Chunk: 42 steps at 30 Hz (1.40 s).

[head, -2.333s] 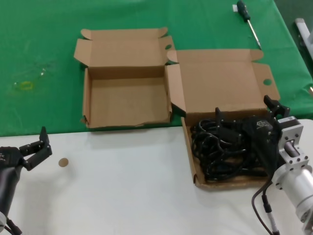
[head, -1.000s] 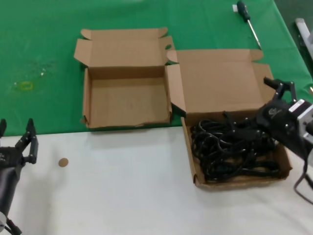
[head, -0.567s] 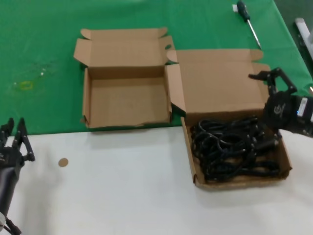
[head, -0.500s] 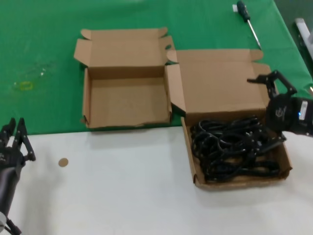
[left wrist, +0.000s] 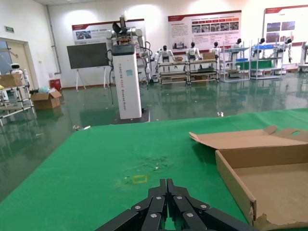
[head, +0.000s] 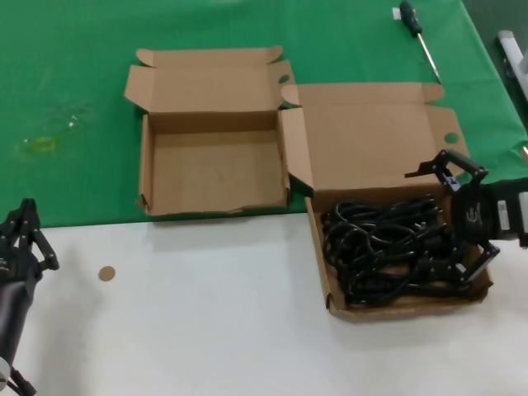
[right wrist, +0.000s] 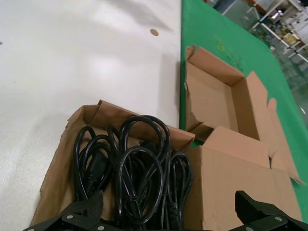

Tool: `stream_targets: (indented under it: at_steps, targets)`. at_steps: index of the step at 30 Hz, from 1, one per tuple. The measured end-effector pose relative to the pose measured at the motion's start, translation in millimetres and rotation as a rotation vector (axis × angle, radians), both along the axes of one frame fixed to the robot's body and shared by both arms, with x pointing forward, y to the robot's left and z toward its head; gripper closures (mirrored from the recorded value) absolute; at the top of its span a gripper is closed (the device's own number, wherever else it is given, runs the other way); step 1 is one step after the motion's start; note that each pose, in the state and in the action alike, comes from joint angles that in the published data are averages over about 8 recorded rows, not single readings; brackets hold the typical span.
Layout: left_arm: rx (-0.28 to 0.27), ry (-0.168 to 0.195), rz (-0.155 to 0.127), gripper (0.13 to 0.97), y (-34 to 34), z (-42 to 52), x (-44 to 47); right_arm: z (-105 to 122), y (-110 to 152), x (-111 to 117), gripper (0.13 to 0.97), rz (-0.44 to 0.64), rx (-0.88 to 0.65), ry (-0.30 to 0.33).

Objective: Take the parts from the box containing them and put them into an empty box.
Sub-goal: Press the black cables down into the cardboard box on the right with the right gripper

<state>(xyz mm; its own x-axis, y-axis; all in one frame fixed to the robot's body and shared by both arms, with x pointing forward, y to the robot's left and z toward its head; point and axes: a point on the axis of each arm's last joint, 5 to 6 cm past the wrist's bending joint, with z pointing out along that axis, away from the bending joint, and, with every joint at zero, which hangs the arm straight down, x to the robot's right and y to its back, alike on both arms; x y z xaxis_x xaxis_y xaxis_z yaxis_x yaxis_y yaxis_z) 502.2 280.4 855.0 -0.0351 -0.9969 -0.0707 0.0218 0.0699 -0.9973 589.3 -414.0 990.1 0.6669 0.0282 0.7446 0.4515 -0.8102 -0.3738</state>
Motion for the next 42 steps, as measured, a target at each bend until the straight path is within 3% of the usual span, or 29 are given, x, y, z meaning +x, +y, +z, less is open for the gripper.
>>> stream_targets:
  at_steps: [18, 27, 42]
  targets:
    - [0.000, 0.000, 0.000, 0.945, 0.0, 0.0, 0.0, -12.7, 10.9, 6.6, 0.187, 0.016, -0.040, 0.021]
    - [0.000, 0.000, 0.000, 0.945, 0.0, 0.0, 0.0, -16.3, 14.6, 8.7, 0.314, 0.010, -0.055, 0.019]
    - [0.000, 0.000, 0.000, 0.945, 0.0, 0.0, 0.0, -17.3, 19.6, 9.1, 0.673, 0.021, -0.076, 0.023]
